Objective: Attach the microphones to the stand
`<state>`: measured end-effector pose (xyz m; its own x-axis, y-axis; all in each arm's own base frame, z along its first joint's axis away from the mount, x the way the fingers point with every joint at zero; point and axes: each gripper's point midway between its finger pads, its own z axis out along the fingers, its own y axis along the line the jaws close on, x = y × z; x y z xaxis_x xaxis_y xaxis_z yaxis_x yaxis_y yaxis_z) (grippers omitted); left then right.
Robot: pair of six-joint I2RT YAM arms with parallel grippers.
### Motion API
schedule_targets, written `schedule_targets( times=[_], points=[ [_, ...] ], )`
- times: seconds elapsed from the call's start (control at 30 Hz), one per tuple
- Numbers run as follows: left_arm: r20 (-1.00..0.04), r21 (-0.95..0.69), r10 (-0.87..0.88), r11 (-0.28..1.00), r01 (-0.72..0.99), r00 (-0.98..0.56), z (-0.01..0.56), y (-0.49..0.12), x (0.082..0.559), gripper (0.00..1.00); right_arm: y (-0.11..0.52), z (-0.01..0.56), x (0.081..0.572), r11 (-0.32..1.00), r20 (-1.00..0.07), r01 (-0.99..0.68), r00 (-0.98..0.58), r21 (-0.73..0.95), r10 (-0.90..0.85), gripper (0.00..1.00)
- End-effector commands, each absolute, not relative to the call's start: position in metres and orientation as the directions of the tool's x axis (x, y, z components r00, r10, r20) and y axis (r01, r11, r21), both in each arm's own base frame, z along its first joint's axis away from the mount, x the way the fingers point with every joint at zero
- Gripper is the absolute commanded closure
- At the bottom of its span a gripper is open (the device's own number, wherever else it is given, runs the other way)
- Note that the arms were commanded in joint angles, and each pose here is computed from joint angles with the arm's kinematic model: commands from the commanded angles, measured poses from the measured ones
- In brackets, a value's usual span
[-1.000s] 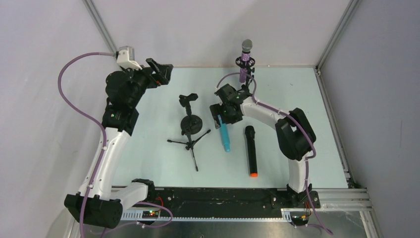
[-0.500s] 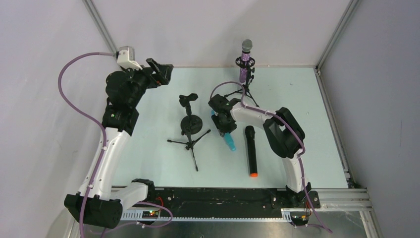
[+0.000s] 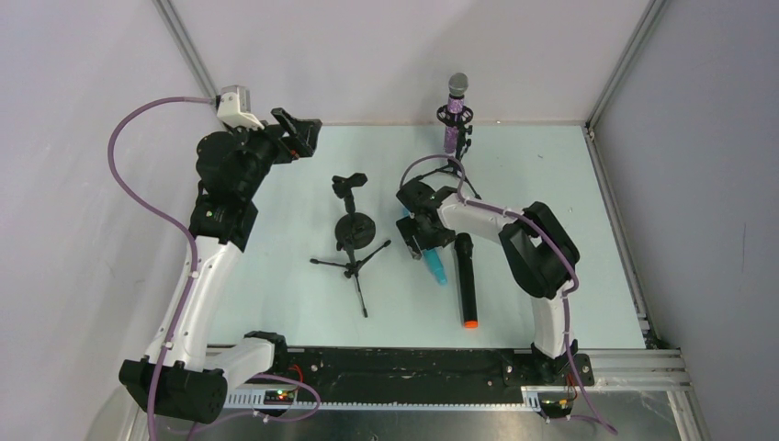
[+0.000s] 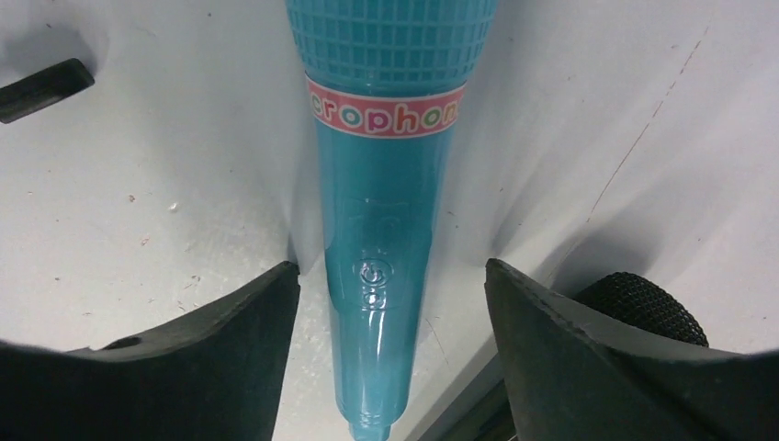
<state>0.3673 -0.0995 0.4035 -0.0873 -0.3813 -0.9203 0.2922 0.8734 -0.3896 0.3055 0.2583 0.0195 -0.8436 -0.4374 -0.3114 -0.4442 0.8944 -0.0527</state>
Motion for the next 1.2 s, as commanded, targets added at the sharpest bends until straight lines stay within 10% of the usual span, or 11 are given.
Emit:
schedule_targets(
  times=[0.0, 0.43, 0.87, 1.17],
  points=[
    [-0.931, -0.355, -0.362, 0.883, 0.306, -0.035, 0.414, -0.098, 0.363, 0.02, 0.263, 0.034, 0.316, 0.896, -0.352, -0.442, -0.832, -0.045, -0.428, 0.18],
    [-0.933, -0.350, -0.360, 0.887, 0.302, -0.026, 0.416, -0.097, 0.361, 0.02, 0.274, 0.023, 0.332, 0.903, -0.333, -0.428, -0.850, -0.016, -0.409, 0.30],
    [-0.933, -0.349, -0.360, 0.887, 0.302, -0.022, 0.418, -0.096, 0.360, 0.02, 0.268, 0.025, 0.333, 0.899, -0.335, -0.438, -0.845, -0.015, -0.418, 1.00],
    [-0.932, -0.350, -0.360, 0.885, 0.306, -0.024, 0.418, -0.097, 0.360, 0.02, 0.284, 0.076, 0.347, 0.890, -0.495, -0.452, -0.787, 0.059, -0.367, 1.00]
  ],
)
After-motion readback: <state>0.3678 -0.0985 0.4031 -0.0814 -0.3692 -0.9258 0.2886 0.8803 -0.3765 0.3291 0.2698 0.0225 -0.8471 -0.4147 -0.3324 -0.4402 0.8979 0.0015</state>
